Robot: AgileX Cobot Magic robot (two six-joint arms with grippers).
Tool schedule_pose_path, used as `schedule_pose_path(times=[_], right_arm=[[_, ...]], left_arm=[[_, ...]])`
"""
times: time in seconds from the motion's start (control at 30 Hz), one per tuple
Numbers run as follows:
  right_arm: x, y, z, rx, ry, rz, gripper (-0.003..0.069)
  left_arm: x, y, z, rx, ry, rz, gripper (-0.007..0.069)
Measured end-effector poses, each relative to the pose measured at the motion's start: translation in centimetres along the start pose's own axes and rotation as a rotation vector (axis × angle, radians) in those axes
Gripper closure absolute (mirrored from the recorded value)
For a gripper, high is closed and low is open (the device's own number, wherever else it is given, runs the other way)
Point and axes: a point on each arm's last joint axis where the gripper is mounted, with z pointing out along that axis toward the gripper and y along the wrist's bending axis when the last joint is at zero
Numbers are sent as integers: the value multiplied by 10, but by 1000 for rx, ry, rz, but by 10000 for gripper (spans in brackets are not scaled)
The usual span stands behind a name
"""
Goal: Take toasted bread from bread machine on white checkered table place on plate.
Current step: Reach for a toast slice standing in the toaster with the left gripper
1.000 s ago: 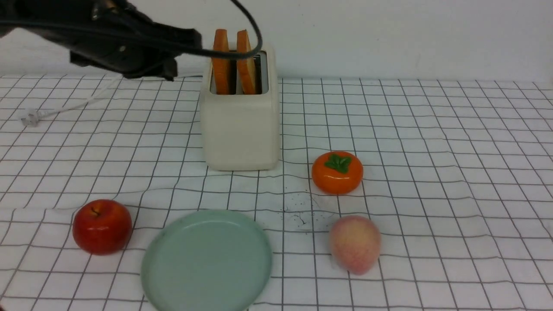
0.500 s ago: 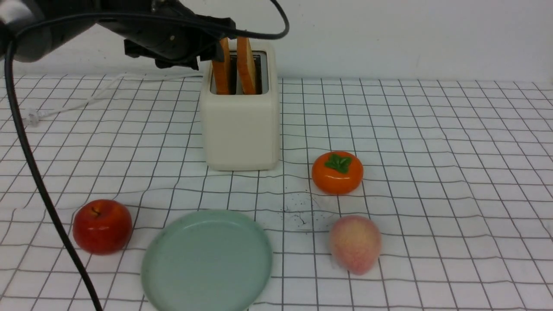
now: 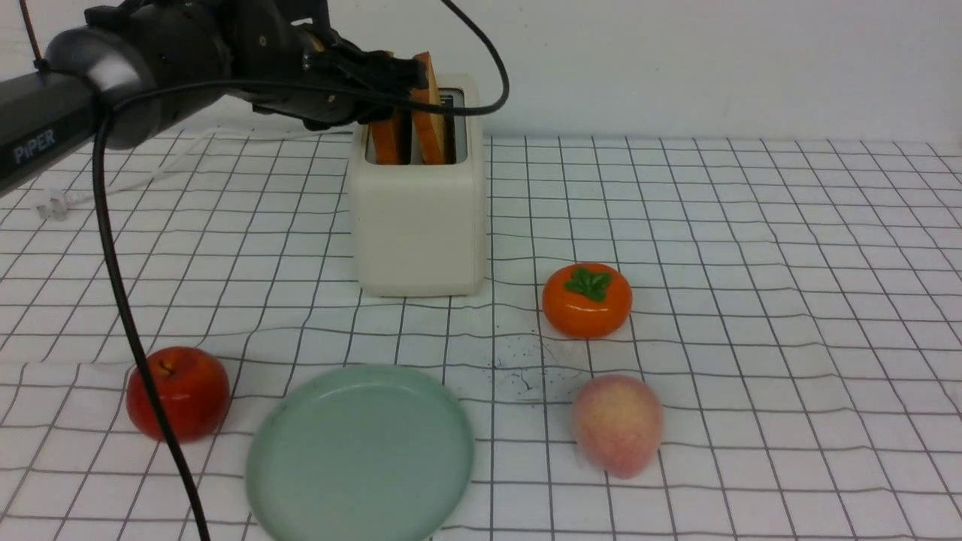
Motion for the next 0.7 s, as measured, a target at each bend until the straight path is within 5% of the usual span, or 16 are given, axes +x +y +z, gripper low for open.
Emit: schedule_pose_path(times=[0.27,0.7], right_arm=[[-5,-2,0,18,-51,1,624],[-12,-4,-1,42,-133,-6,617]], left_arm=[[-7,-1,0,13,-74,3,524],[-33,-11,-37,28,-154,38,525]])
